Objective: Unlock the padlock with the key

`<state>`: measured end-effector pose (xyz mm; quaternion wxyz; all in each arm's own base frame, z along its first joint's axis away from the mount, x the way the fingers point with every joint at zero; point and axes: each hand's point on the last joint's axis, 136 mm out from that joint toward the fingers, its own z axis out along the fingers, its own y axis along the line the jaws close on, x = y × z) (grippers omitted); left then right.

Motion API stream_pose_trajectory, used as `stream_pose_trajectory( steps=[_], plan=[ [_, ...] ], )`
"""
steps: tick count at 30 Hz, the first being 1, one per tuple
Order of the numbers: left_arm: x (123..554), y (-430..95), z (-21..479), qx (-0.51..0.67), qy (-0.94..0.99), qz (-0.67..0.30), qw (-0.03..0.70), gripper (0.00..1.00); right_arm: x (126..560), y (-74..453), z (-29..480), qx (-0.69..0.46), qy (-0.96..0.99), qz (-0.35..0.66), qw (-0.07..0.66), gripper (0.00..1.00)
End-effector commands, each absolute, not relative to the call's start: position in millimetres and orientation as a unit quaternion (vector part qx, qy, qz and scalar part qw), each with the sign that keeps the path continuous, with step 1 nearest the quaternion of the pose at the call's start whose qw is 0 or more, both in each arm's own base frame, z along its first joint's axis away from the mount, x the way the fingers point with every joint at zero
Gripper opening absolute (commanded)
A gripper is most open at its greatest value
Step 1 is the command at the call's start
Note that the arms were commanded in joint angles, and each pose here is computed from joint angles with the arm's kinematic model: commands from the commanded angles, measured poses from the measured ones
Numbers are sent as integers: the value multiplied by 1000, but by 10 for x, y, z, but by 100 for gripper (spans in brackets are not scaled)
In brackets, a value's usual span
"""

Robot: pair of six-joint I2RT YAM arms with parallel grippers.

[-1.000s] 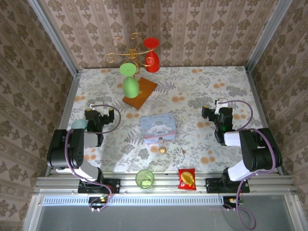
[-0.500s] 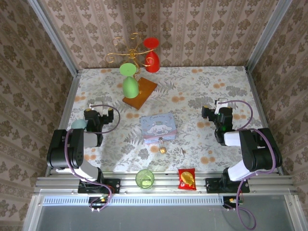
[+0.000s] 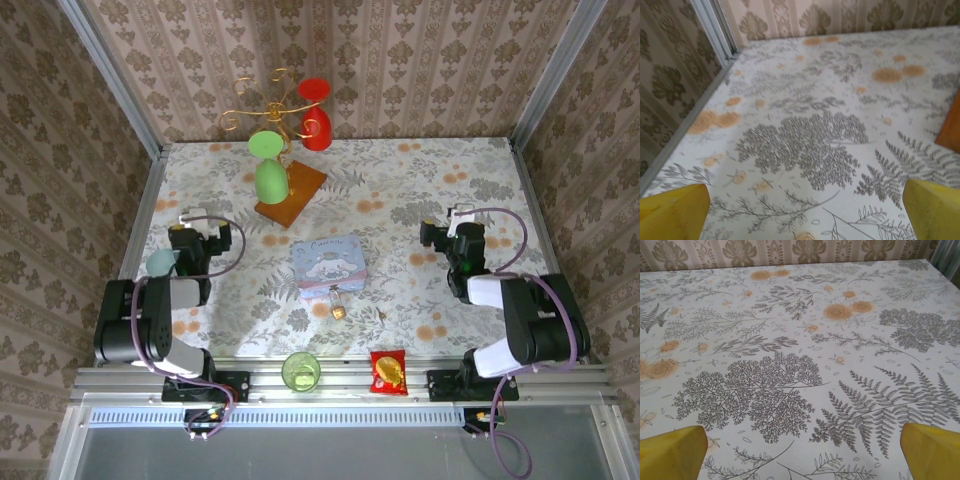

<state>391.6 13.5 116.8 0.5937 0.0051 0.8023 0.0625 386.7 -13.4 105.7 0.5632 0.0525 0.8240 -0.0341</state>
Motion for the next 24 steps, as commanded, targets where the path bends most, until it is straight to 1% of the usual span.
stream_pose_trajectory(
  steps=[1,4,7,11,13,15,18,20,22,24],
  plan=[
    [3850,216,1307,-18,799,73,597,100,3825,-193,1375,79,820,-34,566,100],
    [3806,160,1522,-11,789,76,610,100,3724,-193,1500,109,823,-13,557,100],
    [3799,71,1760,-13,771,43,635,100,3623,-154,1543,126,827,12,547,100],
    [3788,-124,1986,-5,763,-2,646,100,3520,-38,1614,122,837,47,531,100],
    [3723,-220,2106,-17,765,-45,643,100,3419,66,1636,121,855,77,498,100],
    [3613,-313,2186,-34,774,-95,625,100,3296,221,1618,115,874,118,458,100],
    [3412,-515,2311,-46,765,-187,615,100,3073,459,1489,99,897,168,396,100],
    [3286,-627,2354,-54,754,-240,609,100,2937,569,1402,94,907,178,369,99],
    [3165,-755,2343,-63,753,-291,587,100,2812,690,1338,83,917,181,347,97],
    [3008,-994,2313,-36,760,-330,559,100,2674,825,1241,78,927,177,322,94]
  ],
)
